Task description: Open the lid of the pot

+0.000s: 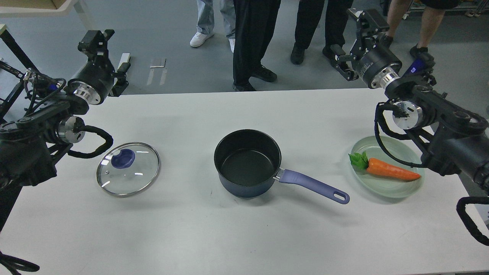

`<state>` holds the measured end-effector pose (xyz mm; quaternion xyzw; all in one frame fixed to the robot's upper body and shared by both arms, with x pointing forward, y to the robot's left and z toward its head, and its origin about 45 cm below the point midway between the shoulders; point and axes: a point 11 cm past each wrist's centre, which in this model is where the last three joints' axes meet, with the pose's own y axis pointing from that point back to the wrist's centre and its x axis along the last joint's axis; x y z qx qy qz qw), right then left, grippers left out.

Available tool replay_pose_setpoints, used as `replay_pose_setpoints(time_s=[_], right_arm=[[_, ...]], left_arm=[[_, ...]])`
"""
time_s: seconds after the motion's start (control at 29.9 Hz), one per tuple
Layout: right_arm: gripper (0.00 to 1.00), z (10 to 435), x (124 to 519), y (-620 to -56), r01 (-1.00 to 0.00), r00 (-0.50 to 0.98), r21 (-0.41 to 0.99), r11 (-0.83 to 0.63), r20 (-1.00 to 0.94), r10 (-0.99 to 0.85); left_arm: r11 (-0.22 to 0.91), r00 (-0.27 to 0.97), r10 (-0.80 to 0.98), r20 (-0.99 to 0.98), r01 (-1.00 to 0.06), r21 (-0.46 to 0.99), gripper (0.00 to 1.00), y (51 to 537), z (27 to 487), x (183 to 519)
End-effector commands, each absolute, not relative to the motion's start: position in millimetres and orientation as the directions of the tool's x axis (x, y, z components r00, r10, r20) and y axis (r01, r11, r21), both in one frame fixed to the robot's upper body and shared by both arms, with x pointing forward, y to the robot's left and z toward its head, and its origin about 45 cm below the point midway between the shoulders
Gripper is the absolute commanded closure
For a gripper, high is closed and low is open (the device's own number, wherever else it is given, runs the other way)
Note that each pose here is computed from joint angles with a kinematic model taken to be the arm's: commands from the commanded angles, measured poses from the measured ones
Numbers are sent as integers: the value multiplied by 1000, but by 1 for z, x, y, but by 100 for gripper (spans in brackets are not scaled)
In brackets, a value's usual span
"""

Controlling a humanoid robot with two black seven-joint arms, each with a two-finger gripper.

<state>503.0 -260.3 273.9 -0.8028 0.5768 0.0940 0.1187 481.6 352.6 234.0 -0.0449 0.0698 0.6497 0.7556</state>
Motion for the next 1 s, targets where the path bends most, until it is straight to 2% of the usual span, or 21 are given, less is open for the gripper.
replay_pose_setpoints(time_s=[0.0,0.1,0.27,0.54,0.97], right_arm=[[0,274,507,-257,-966,259,-117,-231,-455,-852],[0,278,508,-259,-972,235,-146,-185,-533,-813],[0,256,502,-250,-984,178,-129,-123,-693,-698],[0,237,494,-260,-992,123,-97,-75,-756,-643],[0,238,494,-261,-993,121,-98,-72,-754,-645]], left_arm=[[140,138,955,-262,-990,-11,1,347,234,482],[121,128,938,-323,-992,-39,1,342,236,484],[114,122,924,-363,-993,-43,1,336,231,483],[92,98,917,-386,-995,-32,1,345,225,478],[71,87,909,-407,-996,-53,1,349,232,480]])
